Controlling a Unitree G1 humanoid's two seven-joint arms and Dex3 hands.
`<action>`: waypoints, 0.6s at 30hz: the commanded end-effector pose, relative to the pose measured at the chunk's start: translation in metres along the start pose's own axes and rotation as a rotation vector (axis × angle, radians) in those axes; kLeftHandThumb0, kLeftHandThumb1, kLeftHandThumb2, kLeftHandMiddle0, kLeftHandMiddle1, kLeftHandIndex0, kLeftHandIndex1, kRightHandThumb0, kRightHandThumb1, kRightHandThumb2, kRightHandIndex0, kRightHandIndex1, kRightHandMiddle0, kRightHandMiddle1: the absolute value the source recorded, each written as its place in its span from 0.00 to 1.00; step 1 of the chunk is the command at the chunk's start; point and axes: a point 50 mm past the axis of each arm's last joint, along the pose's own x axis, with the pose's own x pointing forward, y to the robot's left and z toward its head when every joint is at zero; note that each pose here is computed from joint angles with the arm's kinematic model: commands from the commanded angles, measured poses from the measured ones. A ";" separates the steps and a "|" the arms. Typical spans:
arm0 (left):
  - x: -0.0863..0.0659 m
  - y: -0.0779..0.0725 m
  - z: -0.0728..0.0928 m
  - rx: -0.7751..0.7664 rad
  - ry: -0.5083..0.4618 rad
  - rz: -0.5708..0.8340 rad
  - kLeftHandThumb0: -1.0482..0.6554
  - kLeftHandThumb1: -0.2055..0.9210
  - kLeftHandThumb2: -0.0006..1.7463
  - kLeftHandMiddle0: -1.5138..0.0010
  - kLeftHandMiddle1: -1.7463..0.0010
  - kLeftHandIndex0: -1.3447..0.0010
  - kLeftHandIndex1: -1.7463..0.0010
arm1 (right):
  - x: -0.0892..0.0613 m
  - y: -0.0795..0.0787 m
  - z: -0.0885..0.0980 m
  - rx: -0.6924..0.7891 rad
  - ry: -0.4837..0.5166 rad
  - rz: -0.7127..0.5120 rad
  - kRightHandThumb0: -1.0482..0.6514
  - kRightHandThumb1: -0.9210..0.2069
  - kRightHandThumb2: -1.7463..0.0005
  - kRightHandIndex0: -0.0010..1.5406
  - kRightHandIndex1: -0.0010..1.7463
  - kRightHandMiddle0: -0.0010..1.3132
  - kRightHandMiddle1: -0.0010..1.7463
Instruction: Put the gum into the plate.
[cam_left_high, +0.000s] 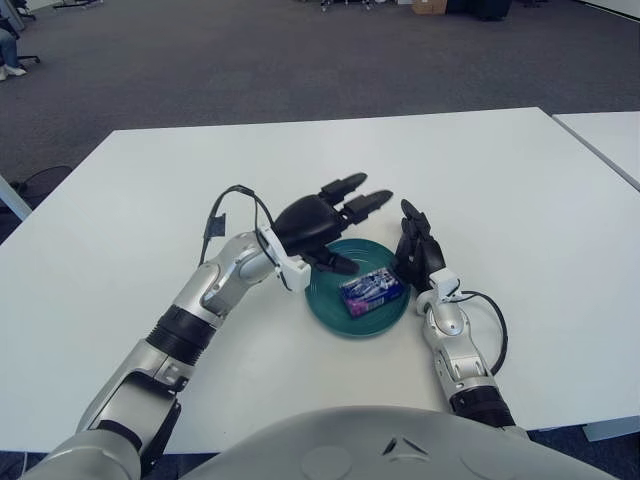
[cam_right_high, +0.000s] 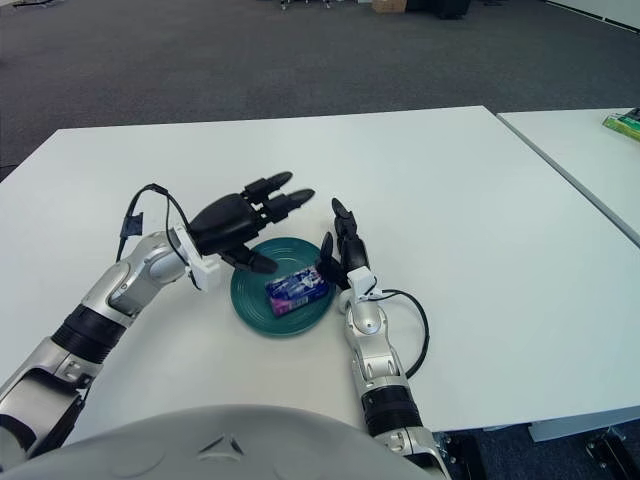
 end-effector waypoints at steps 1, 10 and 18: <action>-0.012 0.009 -0.015 -0.109 0.125 0.112 0.00 1.00 0.37 1.00 1.00 1.00 1.00 | -0.035 -0.011 -0.070 -0.002 0.364 -0.030 0.13 0.00 0.48 0.06 0.00 0.00 0.12; -0.026 0.005 -0.032 -0.824 0.321 0.592 0.00 1.00 0.41 1.00 1.00 0.99 1.00 | -0.035 -0.013 -0.076 0.066 0.380 -0.056 0.18 0.00 0.48 0.10 0.01 0.00 0.20; -0.063 -0.007 -0.029 -1.190 0.397 0.897 0.00 1.00 0.48 0.98 0.99 0.96 0.98 | -0.036 -0.015 -0.075 0.051 0.375 -0.054 0.21 0.00 0.46 0.11 0.01 0.00 0.22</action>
